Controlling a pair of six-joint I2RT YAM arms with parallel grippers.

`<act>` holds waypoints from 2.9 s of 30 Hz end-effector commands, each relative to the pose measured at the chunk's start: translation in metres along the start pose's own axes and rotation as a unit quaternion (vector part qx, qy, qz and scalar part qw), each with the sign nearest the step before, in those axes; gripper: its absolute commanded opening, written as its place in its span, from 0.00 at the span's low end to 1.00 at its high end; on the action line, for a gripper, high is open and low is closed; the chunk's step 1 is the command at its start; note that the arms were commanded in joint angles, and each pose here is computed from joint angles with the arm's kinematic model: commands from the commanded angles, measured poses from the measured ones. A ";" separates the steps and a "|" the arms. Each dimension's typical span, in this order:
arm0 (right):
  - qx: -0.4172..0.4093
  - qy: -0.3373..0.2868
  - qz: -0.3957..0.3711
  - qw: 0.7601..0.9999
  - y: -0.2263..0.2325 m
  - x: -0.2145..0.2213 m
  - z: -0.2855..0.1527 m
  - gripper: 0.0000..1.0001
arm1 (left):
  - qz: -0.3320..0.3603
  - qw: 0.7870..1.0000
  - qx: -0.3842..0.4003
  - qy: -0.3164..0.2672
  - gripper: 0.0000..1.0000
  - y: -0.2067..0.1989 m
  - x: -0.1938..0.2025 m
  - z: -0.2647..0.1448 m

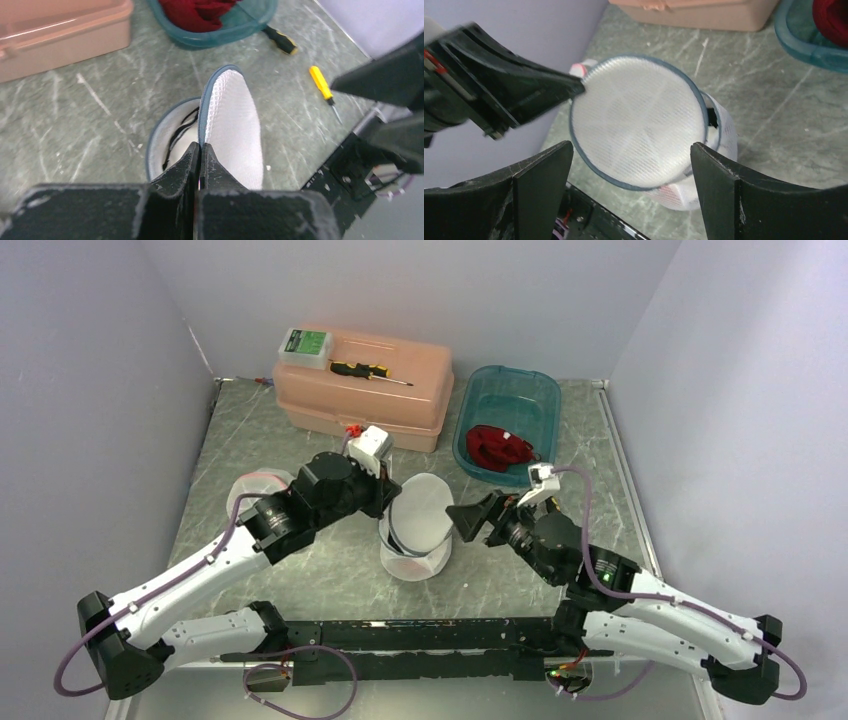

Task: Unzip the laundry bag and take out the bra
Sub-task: Unzip the laundry bag at the center of the board.

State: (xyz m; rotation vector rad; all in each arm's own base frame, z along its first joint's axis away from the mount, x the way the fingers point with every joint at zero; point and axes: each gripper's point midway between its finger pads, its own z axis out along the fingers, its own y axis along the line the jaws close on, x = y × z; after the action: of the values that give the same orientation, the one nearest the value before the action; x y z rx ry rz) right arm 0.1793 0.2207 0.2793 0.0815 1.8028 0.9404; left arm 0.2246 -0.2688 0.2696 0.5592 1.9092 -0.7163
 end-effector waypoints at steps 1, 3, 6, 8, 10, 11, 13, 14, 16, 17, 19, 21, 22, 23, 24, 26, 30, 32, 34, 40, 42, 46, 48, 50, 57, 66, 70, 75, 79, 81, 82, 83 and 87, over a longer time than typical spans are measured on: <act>0.010 0.019 -0.004 1.000 -0.018 0.023 -0.001 0.90 | -0.053 0.992 -0.114 -0.026 0.03 0.038 0.003 -0.001; 0.014 0.038 0.016 0.999 -0.033 0.047 -0.001 0.89 | -0.077 0.986 -0.147 -0.032 0.03 0.051 0.014 -0.002; 0.000 0.067 0.056 0.996 -0.043 0.080 0.000 0.86 | -0.100 0.981 -0.163 -0.034 0.03 0.059 0.031 0.001; -0.014 0.074 0.089 0.993 -0.041 0.091 0.004 0.85 | -0.111 0.981 -0.159 -0.028 0.03 0.058 0.040 0.005; -0.020 0.069 0.124 0.990 -0.040 0.094 0.009 0.86 | -0.121 0.980 -0.156 -0.028 0.03 0.058 0.045 0.007; -0.029 0.064 0.143 0.987 -0.039 0.095 0.011 0.85 | -0.126 0.979 -0.155 -0.030 0.03 0.058 0.047 0.007; -0.042 0.059 0.184 0.980 -0.037 0.096 0.016 0.85 | -0.132 0.979 -0.150 -0.035 0.03 0.057 0.049 0.007; -0.043 0.062 0.200 0.977 -0.037 0.098 0.019 0.85 | -0.134 0.979 -0.148 -0.037 0.03 0.057 0.050 0.007; -0.045 0.067 0.222 0.972 -0.037 0.102 0.025 0.85 | -0.135 0.979 -0.148 -0.038 0.03 0.057 0.051 0.006; -0.046 0.067 0.232 0.969 -0.036 0.103 0.029 0.84 | -0.137 0.979 -0.146 -0.038 0.03 0.057 0.052 0.006; -0.043 0.069 0.242 0.967 -0.036 0.106 0.034 0.82 | -0.137 0.979 -0.146 -0.034 0.03 0.057 0.054 0.007; -0.032 0.066 0.255 0.964 -0.041 0.109 0.039 0.79 | -0.138 0.979 -0.146 -0.031 0.03 0.057 0.056 0.007; -0.029 0.068 0.261 0.962 -0.044 0.111 0.041 0.77 | -0.139 0.979 -0.146 -0.031 0.03 0.057 0.057 0.007; -0.031 0.069 0.269 0.960 -0.044 0.111 0.043 0.75 | -0.139 0.979 -0.145 -0.030 0.03 0.056 0.057 0.007; -0.025 0.079 0.277 0.957 -0.046 0.116 0.046 0.73 | -0.139 0.979 -0.145 -0.031 0.03 0.057 0.058 0.007; -0.023 0.089 0.285 0.954 -0.046 0.121 0.051 0.69 | -0.140 0.979 -0.144 -0.034 0.03 0.056 0.058 0.006; -0.023 0.110 0.284 0.952 -0.041 0.130 0.060 0.60 | -0.142 0.979 -0.140 -0.036 0.03 0.055 0.058 0.006; -0.031 0.112 0.270 0.956 -0.037 0.128 0.064 0.44 | -0.142 0.979 -0.140 -0.036 0.03 0.055 0.058 0.005; -0.034 0.116 0.226 0.967 -0.033 0.125 0.066 0.28 | -0.140 0.979 -0.145 -0.033 0.03 0.056 0.058 0.001; -0.110 0.173 -0.045 0.978 0.013 0.099 0.074 0.00 | -0.168 0.965 -0.188 -0.071 0.03 0.072 0.045 -0.034; -0.139 0.216 -0.097 0.961 0.026 0.103 0.073 0.00 | -0.183 0.958 -0.198 -0.093 0.05 0.076 0.037 -0.050; -0.196 0.277 -0.139 0.930 0.049 0.111 0.070 0.00 | -0.186 0.949 -0.232 -0.106 0.52 0.085 0.019 -0.087; -0.241 0.300 -0.141 0.912 0.065 0.116 0.065 0.00 | -0.189 0.939 -0.264 -0.114 0.68 0.093 0.008 -0.110; -0.263 0.317 -0.144 0.900 0.075 0.118 0.064 0.00 | -0.184 0.932 -0.285 -0.127 0.76 0.099 -0.005 -0.132; -0.270 0.368 -0.099 0.884 0.058 0.139 0.071 0.00 | -0.163 0.925 -0.291 -0.181 0.85 0.104 -0.037 -0.170; -0.147 0.392 -0.140 0.897 -0.016 0.144 0.066 0.00 | -0.137 0.949 -0.263 -0.112 0.87 0.093 -0.006 -0.125; -0.029 0.406 -0.164 0.899 -0.061 0.143 0.071 0.00 | -0.145 0.953 -0.257 -0.075 0.86 0.092 0.022 -0.105; 0.029 0.400 -0.172 0.900 -0.086 0.144 0.067 0.07 | -0.159 0.957 -0.236 -0.058 0.84 0.087 0.047 -0.089; 0.029 0.382 -0.172 0.907 -0.083 0.134 0.060 0.59 | -0.160 0.956 -0.241 -0.043 0.85 0.090 0.059 -0.085; 0.036 0.376 -0.174 0.909 -0.082 0.126 0.056 0.70 | -0.160 0.958 -0.234 -0.037 0.85 0.087 0.062 -0.083; 0.037 0.371 -0.174 0.911 -0.079 0.122 0.054 0.76 | -0.159 0.960 -0.228 -0.032 0.86 0.085 0.064 -0.081; 0.040 0.364 -0.174 0.914 -0.078 0.117 0.052 0.80 | -0.157 0.961 -0.224 -0.030 0.86 0.084 0.065 -0.079; 0.042 0.314 -0.167 0.934 -0.070 0.093 0.040 0.94 | -0.154 0.964 -0.217 -0.014 0.93 0.081 0.071 -0.074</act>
State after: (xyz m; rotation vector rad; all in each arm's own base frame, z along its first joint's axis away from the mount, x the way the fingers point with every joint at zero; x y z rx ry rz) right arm 0.1926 0.2516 0.1305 -0.6128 2.4317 0.7008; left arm 0.2006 -0.1407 0.2084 -0.0405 2.0707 -0.4022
